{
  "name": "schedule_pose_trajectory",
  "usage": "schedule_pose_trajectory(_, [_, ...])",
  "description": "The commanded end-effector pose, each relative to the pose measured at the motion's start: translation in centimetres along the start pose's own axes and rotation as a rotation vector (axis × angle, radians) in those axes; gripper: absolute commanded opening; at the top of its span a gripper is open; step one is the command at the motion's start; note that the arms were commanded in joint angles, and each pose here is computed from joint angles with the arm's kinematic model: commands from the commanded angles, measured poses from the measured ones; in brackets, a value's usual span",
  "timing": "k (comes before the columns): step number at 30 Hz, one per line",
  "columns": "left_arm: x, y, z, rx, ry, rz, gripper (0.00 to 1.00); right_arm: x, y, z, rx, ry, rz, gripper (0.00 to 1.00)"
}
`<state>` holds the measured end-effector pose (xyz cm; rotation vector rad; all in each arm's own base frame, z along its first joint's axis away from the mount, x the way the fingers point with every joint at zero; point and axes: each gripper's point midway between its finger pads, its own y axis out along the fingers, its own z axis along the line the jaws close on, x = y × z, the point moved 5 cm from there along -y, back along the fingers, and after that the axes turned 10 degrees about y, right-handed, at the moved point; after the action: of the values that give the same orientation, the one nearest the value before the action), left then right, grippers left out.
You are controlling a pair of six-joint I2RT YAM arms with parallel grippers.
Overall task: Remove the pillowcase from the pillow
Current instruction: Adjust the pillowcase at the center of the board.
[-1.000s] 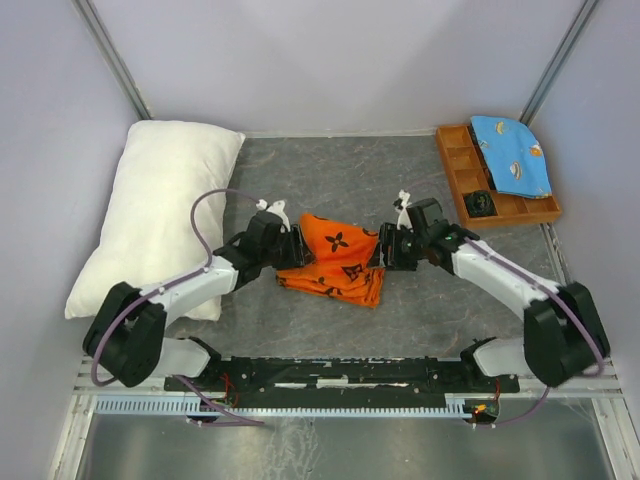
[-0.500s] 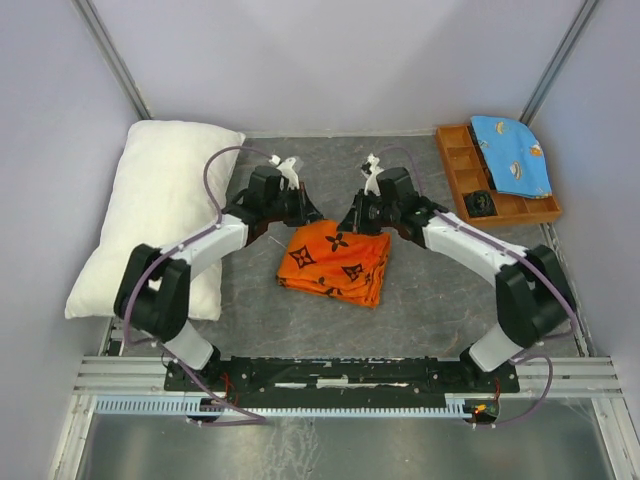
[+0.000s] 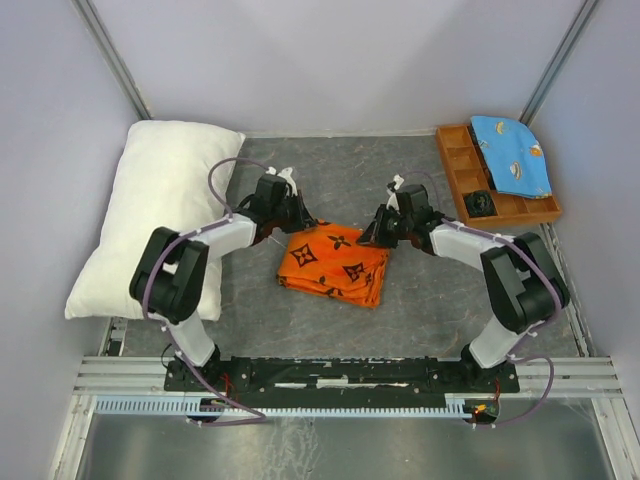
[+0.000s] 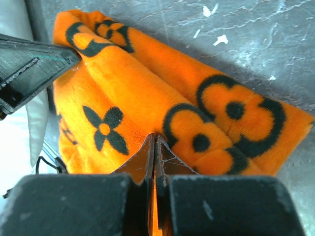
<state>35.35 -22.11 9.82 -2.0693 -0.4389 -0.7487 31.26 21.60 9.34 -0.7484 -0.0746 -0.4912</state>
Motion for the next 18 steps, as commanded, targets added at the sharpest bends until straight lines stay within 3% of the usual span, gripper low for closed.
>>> schedule_pose_trajectory(1, [6.0, -5.7, -3.6, 0.021, 0.101, -0.174, 0.03, 1.8, -4.0, 6.4, 0.102, -0.143, -0.104, 0.02])
schedule_pose_trajectory(7, [0.8, -8.7, -4.6, -0.023, 0.095, -0.064, 0.03, -1.5, -5.6, 8.7, 0.165, -0.266, -0.033, 0.02])
schedule_pose_trajectory(13, [-7.1, -8.2, -3.3, -0.013, -0.015, 0.037, 0.03, -8.0, -3.8, 2.8, 0.091, -0.274, 0.19, 0.02])
schedule_pose_trajectory(18, [-10.5, -8.2, -3.1, 0.0, -0.057, 0.079, 0.03, -11.9, -5.3, -1.5, -0.043, -0.315, 0.324, 0.02])
